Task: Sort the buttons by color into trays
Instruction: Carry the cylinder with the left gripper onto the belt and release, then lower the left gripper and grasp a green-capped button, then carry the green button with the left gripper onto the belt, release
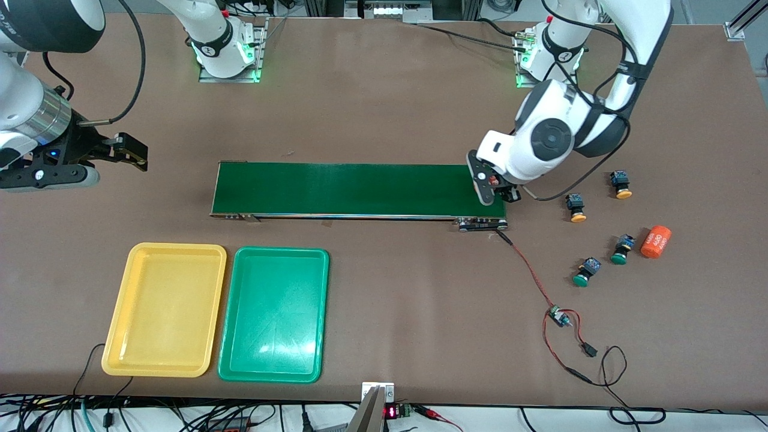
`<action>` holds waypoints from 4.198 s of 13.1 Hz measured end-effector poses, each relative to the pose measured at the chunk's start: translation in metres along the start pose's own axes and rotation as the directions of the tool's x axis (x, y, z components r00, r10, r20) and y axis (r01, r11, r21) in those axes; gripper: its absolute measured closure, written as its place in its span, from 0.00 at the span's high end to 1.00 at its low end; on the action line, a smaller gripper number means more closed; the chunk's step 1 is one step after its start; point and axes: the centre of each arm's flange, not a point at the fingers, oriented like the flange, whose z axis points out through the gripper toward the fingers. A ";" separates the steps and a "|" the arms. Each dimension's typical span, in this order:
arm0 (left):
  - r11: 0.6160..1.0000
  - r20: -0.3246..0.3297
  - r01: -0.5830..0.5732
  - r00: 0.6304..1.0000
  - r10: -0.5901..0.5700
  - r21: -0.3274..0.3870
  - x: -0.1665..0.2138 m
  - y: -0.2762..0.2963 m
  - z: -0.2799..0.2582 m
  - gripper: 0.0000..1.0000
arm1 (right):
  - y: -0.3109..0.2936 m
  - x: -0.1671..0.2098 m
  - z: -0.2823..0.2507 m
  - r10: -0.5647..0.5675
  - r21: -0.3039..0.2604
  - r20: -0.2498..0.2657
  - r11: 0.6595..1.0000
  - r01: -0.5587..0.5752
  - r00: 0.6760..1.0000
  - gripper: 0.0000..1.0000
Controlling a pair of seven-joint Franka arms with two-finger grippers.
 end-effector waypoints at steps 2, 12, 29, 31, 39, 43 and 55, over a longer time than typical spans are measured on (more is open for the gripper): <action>0.997 0.023 -0.055 0.998 0.054 0.046 0.011 0.002 0.002 0.50 | 0.016 0.000 0.001 0.028 0.001 0.001 1.000 -0.028 1.000 1.00; 0.974 0.024 -0.216 0.976 0.214 0.066 0.035 0.003 0.038 0.63 | 0.043 -0.001 0.004 0.079 0.025 0.007 0.997 -0.079 0.997 1.00; 0.918 -0.108 0.376 0.925 -0.364 0.129 -0.189 -0.171 0.021 1.00 | 0.043 0.001 0.004 0.079 0.027 -0.006 0.996 -0.079 0.997 1.00; 0.889 -0.145 0.439 0.895 -0.421 0.129 -0.217 -0.202 0.020 1.00 | 0.044 0.001 0.004 0.080 0.027 -0.006 0.996 -0.080 0.997 1.00; 0.850 -0.175 0.526 0.836 -0.520 -0.014 -0.231 -0.245 0.102 1.00 | 0.044 0.001 0.004 0.082 0.027 -0.006 0.996 -0.081 0.997 1.00; 0.848 -0.179 0.529 0.833 -0.523 -0.019 -0.229 -0.246 0.105 0.81 | 0.044 0.001 0.004 0.082 0.027 -0.006 0.996 -0.081 0.997 1.00; 0.763 -0.076 0.621 0.765 -0.640 -0.177 -0.140 -0.168 0.004 0.42 | 0.045 0.001 0.004 0.082 0.028 -0.006 0.996 -0.082 0.997 1.00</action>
